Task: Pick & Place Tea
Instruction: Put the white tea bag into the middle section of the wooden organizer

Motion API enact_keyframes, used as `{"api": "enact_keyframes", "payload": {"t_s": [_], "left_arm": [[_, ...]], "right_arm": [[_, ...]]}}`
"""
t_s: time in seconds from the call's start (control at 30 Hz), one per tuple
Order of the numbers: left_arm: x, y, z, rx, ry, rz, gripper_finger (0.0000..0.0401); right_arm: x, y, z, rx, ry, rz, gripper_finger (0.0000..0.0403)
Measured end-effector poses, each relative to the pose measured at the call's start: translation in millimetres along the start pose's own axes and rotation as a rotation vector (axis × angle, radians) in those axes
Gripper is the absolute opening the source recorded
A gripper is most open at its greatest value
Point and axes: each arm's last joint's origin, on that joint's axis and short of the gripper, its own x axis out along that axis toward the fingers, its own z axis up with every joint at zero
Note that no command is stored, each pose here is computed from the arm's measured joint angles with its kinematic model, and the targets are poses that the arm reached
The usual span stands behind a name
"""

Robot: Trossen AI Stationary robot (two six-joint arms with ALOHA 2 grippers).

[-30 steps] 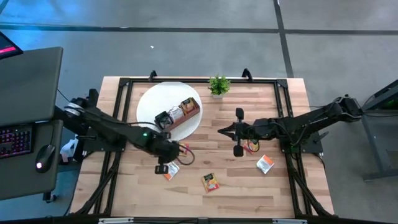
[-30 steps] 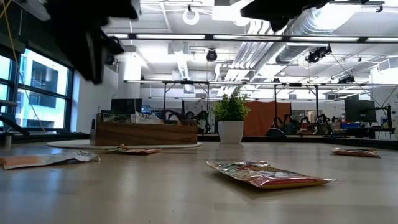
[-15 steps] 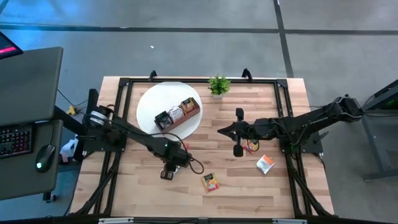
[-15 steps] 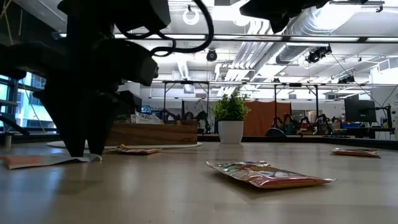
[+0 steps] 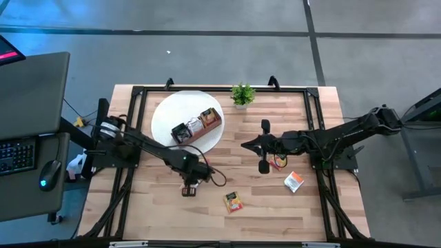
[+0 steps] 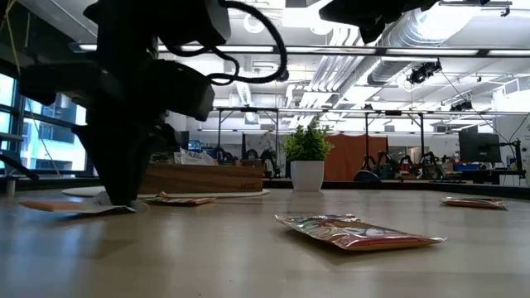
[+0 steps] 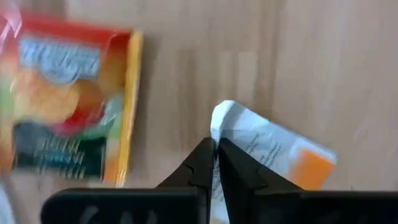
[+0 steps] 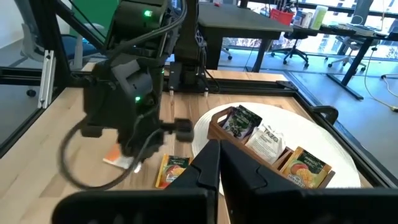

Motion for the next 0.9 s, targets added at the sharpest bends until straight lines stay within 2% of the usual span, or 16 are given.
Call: {"api": "enact_keyframes", "payload": {"t_s": [0.07, 0.17, 0.23, 0.43, 0.53, 0.67, 0.9], "left_arm": [[-8, 9, 0, -0.076, 0.007, 0.018, 0.0028], [-45, 22, 5, -0.146, -0.129, 0.080, 0.0028], [-70, 35, 5, -0.190, -0.226, 0.169, 0.0019], [-102, 93, 0, -0.399, -0.348, 0.449, 0.0004], [-107, 120, -1, -0.454, -0.347, 0.514, 0.0002], [-105, 149, 0, -0.496, -0.324, 0.541, 0.0001], [-102, 168, -5, -0.496, -0.259, 0.593, 0.0001]], "right_arm": [[0, 0, 0, -0.001, 0.000, 0.000, 0.0005], [0, 0, 0, -0.003, 0.000, 0.000, 0.0002], [0, 0, 0, -0.003, 0.002, 0.000, 0.0003], [0, 0, -1, -0.005, 0.007, 0.000, 0.0011], [0, 0, -1, -0.005, 0.007, 0.000, 0.0009], [0, 0, -1, -0.005, 0.008, 0.000, 0.0003], [0, 0, -1, -0.005, 0.007, 0.000, 0.0009]]}}
